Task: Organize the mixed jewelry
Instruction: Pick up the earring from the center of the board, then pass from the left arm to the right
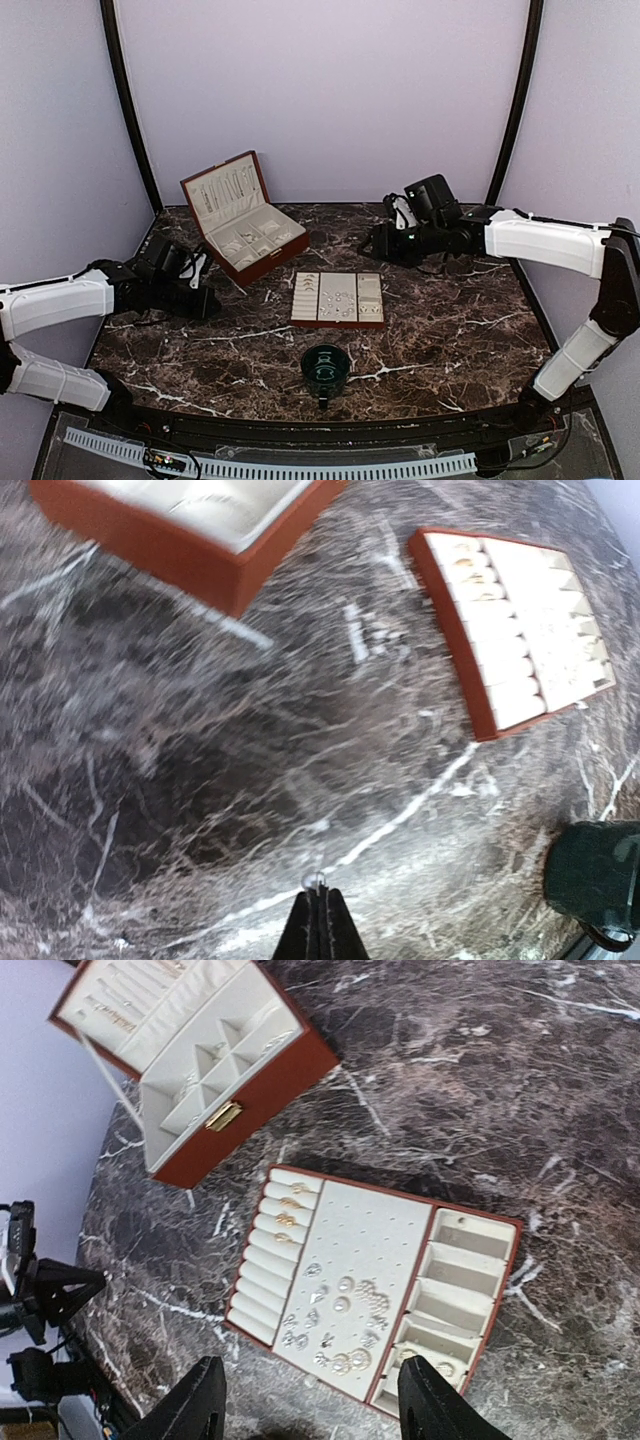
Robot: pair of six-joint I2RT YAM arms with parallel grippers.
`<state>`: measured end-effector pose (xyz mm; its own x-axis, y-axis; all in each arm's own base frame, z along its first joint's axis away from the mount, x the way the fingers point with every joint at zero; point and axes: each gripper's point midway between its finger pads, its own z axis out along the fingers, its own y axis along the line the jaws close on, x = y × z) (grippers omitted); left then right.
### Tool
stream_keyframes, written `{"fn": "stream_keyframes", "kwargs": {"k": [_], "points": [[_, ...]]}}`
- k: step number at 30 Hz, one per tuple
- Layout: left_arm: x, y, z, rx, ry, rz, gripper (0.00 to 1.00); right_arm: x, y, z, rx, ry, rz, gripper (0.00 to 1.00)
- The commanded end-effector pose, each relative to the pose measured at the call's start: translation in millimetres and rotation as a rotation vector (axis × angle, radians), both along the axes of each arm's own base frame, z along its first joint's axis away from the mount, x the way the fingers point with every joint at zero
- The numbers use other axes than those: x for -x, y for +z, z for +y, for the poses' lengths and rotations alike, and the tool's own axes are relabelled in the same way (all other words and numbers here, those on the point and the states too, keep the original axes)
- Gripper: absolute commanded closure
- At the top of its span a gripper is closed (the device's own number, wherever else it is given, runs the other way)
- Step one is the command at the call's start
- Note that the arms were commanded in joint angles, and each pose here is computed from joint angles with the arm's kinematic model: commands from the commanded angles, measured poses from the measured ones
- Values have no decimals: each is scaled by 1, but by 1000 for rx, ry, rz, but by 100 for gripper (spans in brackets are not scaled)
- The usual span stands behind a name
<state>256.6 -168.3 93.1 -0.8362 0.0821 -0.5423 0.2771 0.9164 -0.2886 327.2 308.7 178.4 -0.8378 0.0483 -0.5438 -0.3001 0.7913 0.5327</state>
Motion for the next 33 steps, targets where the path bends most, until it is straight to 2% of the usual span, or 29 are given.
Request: {"fn": "stream_keyframes", "kwargs": {"k": [1,6,13,25,33], "points": [[-2,35,-27,4,-185,-126,100,23,36,30,-124,180,-10,41],[-7,75,-60,16,-371,-281,100,46,47,56,-150,290,-23,44],[-3,118,-102,3,-610,-567,100,71,41,90,-190,394,-5,48],[16,136,-142,-88,-761,-848,100,82,43,126,-330,430,45,57],[24,137,-152,-181,-769,-970,100,88,53,135,-440,432,58,61]]}}
